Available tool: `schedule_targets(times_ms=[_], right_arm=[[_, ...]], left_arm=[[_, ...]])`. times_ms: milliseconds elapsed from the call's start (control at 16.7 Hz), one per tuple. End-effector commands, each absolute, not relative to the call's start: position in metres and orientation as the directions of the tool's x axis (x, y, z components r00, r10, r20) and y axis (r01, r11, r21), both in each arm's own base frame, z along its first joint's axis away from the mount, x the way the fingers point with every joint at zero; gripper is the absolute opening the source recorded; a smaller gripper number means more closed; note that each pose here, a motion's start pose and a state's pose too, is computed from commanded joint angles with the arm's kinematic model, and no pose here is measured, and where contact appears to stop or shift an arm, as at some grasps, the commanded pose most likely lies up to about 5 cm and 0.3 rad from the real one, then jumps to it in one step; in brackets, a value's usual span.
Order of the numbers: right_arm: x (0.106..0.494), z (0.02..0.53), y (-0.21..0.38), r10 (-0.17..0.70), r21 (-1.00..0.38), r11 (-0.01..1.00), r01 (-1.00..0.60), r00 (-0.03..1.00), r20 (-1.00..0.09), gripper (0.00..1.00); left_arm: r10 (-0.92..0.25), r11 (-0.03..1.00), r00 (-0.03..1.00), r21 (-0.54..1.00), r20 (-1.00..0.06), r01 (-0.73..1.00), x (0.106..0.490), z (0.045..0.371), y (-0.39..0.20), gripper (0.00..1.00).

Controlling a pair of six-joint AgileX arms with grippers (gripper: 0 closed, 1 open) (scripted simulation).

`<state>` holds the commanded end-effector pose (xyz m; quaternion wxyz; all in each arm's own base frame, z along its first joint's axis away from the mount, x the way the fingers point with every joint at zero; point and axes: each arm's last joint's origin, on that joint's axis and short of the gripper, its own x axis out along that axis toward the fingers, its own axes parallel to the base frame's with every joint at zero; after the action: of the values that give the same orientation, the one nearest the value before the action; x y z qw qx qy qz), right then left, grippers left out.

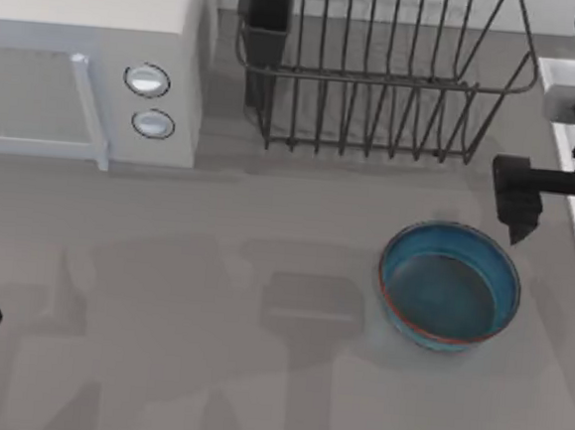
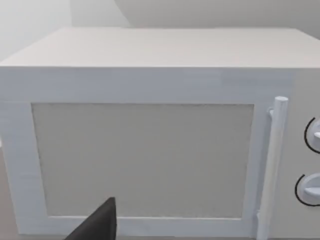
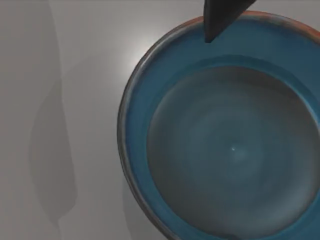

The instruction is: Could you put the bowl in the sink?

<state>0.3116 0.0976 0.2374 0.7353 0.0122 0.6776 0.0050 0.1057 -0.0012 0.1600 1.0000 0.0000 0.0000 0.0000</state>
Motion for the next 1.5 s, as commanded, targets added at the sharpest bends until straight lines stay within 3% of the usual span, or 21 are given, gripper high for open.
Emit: schedule_targets(times_ms=[240, 660, 1140, 1500], right_arm=[[0.331, 0.230, 0.112, 0.001, 0.001, 1.000, 0.010, 0.005, -1.000, 1.00], [0.332, 0.224, 0.112, 0.000, 0.000, 1.000, 0.012, -0.001, -1.000, 1.00], [0.334, 0.138, 0.114, 0.002, 0.002, 1.000, 0.010, 0.005, -1.000, 1.00], [0.332, 0.129, 0.113, 0.000, 0.000, 1.000, 0.010, 0.000, -1.000, 1.00]], left_arm=[[0.000, 1.000, 1.000, 0.000, 0.000, 0.000, 0.106, 0.160, -0.001, 1.00], [0.000, 1.000, 1.000, 0.000, 0.000, 0.000, 0.106, 0.160, -0.001, 1.00], [0.000, 1.000, 1.000, 0.000, 0.000, 0.000, 0.106, 0.160, -0.001, 1.00], [0.000, 1.000, 1.000, 0.000, 0.000, 0.000, 0.106, 0.160, -0.001, 1.00]])
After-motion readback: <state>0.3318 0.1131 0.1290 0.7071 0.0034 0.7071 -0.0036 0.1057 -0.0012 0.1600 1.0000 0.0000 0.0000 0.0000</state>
